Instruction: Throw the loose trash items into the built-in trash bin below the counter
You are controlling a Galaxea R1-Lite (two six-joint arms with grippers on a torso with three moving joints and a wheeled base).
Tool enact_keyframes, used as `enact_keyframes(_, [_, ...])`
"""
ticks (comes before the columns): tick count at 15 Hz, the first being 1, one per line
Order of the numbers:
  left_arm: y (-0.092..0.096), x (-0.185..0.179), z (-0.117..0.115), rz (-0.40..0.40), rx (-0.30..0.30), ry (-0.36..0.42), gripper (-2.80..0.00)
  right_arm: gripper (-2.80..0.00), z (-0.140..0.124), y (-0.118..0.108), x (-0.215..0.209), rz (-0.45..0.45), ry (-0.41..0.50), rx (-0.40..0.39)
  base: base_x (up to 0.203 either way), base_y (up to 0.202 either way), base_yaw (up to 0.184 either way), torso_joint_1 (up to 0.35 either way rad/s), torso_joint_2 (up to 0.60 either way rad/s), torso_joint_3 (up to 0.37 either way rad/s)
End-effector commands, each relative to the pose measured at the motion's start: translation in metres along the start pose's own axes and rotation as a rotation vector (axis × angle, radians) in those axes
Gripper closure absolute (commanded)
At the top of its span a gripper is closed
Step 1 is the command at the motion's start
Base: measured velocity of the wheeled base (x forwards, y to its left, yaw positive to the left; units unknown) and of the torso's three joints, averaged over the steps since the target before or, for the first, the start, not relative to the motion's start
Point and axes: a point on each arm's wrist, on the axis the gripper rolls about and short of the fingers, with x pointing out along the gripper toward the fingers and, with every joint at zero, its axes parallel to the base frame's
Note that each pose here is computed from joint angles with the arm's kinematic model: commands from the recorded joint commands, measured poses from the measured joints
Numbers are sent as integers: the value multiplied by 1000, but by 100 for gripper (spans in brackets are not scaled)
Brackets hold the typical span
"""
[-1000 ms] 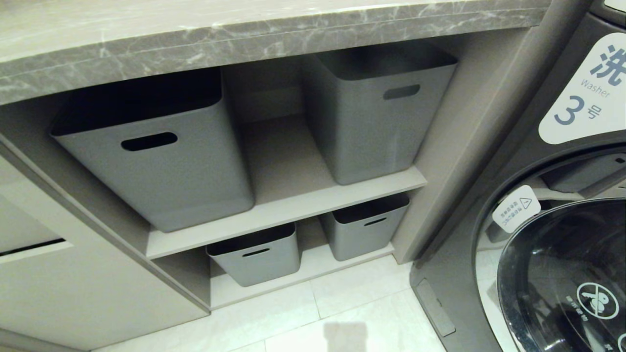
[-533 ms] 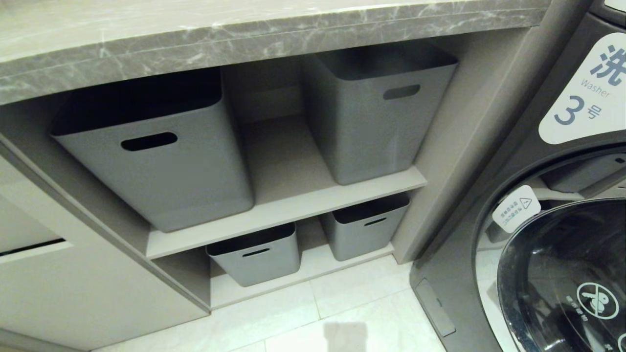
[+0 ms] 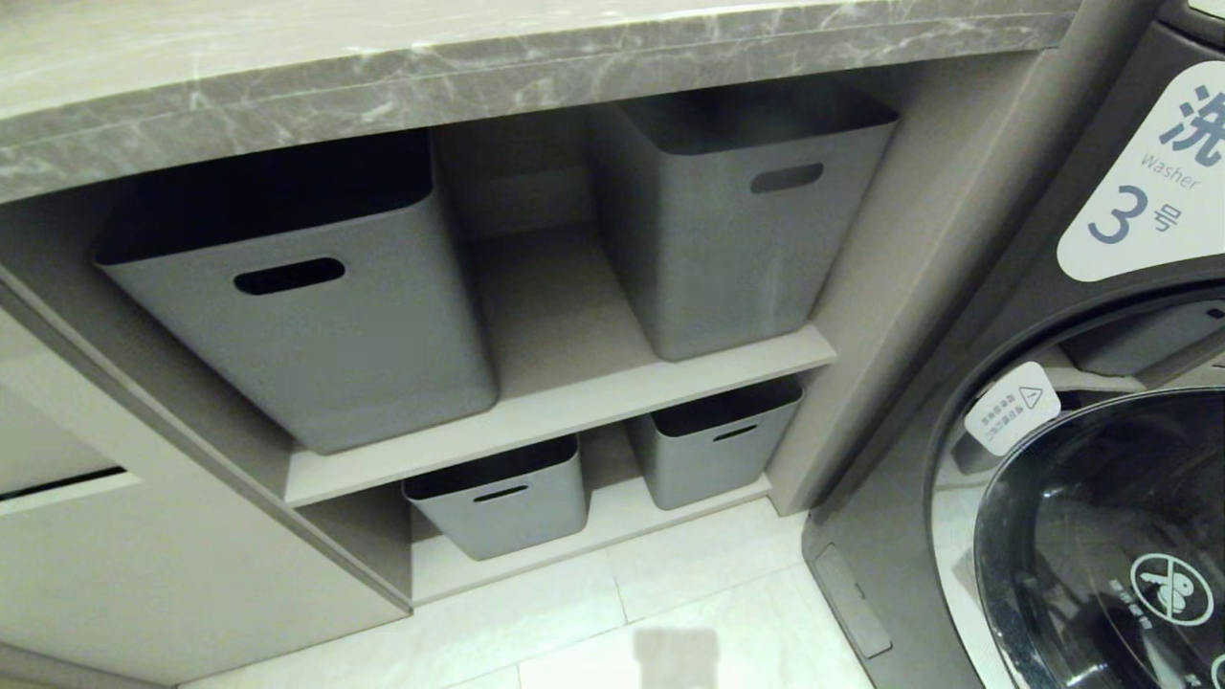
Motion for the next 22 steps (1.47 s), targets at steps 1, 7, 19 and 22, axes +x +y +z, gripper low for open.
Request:
enact_keyframes(1, [0, 0, 0, 0, -3, -2, 0, 0, 0, 0, 0, 1, 0, 0, 0, 0, 0, -2, 2, -144])
enact_keyframes(7, [0, 0, 0, 0, -3, -1, 0, 0, 0, 0, 0, 1, 0, 0, 0, 0, 0, 1, 1, -189])
enact_keyframes(19, [-1, 0, 0, -31, 20, -8, 0, 0, 0, 0, 0, 1, -2, 0, 0, 0, 0, 1, 1, -60])
enact_keyframes(22, [0, 7, 3, -28, 40, 87, 0, 0, 0, 0, 0, 1, -1, 0, 0, 0, 0, 0, 0, 0])
